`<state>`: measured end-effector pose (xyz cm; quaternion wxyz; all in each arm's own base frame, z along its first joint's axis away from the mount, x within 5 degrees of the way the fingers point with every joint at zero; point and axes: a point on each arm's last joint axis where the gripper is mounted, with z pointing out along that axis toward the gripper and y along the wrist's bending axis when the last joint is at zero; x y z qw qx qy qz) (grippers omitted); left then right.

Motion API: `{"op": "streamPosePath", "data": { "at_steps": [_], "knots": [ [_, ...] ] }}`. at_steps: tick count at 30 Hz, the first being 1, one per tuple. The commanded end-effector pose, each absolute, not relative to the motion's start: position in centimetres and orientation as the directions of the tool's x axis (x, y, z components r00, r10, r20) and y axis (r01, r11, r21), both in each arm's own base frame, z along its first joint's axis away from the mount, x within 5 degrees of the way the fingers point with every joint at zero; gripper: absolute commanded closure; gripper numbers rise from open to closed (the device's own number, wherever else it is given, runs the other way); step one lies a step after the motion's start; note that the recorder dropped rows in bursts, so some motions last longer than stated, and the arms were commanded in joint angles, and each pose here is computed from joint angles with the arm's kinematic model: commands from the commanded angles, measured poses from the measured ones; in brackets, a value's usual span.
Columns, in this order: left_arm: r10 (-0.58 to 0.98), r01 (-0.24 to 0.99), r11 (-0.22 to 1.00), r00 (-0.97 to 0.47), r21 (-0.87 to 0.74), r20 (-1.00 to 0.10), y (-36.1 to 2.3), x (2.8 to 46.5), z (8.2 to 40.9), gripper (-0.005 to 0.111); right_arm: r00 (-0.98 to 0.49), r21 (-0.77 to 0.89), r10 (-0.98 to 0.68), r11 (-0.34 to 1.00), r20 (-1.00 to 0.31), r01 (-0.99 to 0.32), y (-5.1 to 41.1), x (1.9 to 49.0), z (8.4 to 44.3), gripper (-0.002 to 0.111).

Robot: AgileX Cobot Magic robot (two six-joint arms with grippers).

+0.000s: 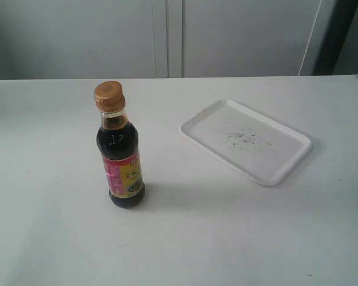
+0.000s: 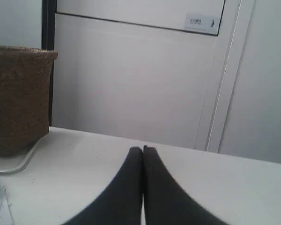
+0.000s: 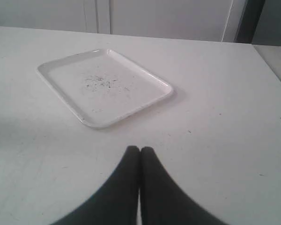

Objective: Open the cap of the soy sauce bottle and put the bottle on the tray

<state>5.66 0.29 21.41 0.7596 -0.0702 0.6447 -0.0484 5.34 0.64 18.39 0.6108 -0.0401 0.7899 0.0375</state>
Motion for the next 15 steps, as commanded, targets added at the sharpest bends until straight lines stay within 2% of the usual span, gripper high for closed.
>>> {"op": "streamPosePath", "data": {
  "at_steps": [1,6,12,15],
  "knots": [
    [-0.201,0.004,0.978,0.250,-0.207,-0.947,0.3,5.3,23.1,0.107,-0.246,0.003,-0.022,0.995,-0.969,-0.101,0.6,5.3,18.3,0.108],
    [-0.207,0.047,0.978,0.340,-0.203,-0.917,0.1,5.0,25.5,0.107,-0.246,0.003,-0.022,0.995,-0.969,-0.101,0.6,5.3,18.3,0.108],
    [-0.163,0.078,0.986,0.309,-0.146,-0.937,-0.3,6.4,27.7,0.107,-0.246,0.003,-0.022,0.995,-0.969,-0.101,0.6,5.3,18.3,0.108],
    [-0.097,0.107,0.992,0.305,-0.067,-0.947,-0.8,7.4,29.0,0.107,-0.246,0.003,-0.022,0.995,-0.969,-0.101,0.6,5.3,18.3,0.108]
  ]
}}
